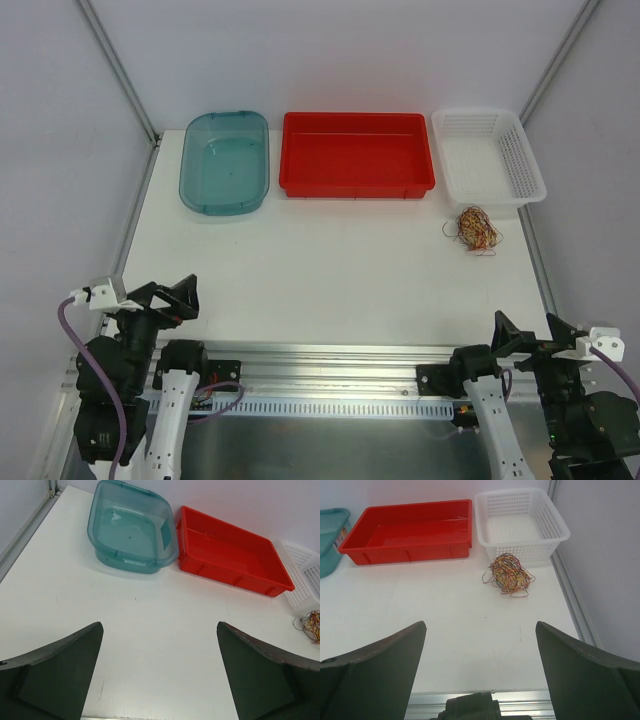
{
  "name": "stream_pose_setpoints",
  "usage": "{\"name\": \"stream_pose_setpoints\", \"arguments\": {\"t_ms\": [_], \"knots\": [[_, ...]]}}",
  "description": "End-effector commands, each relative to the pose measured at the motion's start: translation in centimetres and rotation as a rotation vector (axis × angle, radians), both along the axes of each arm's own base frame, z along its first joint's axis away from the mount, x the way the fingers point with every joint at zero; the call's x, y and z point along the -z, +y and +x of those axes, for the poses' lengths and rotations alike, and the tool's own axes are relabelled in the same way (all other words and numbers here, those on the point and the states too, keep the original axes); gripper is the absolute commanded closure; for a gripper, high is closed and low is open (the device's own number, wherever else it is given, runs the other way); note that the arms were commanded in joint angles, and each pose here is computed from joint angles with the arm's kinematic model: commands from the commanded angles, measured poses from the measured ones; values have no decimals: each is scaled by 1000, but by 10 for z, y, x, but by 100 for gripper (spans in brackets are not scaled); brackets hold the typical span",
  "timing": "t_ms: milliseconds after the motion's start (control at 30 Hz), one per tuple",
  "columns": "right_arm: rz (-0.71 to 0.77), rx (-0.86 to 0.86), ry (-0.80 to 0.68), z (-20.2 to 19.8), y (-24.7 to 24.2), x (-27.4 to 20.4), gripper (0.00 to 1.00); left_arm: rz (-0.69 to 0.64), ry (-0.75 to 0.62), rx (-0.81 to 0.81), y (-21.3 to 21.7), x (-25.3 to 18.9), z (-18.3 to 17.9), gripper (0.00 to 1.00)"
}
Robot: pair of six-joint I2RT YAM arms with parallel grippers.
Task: Untangle the cables
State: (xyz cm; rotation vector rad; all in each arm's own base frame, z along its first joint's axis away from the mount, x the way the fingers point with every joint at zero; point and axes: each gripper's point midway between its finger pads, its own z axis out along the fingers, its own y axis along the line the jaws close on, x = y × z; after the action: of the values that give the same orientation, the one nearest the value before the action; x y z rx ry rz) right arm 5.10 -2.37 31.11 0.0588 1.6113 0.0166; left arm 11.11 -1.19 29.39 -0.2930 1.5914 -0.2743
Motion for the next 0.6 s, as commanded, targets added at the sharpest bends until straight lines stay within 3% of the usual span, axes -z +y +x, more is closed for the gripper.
{"name": "stream_pose_setpoints", "arguments": {"t_ms": [0,133,267,567], "knots": [[55,-23,-146,-26,1,-4,3,-37,-115,-16,1,-11,-13,1],[85,-97,-67,-8,19,-8,3,-82,-39,-16,-1,-3,4,1],[123,-158,58,24,39,-6,3,-140,126,0,-9,19,33,1],[230,-176,503,97,72,37,3,-177,467,102,-34,69,75,1]]}}
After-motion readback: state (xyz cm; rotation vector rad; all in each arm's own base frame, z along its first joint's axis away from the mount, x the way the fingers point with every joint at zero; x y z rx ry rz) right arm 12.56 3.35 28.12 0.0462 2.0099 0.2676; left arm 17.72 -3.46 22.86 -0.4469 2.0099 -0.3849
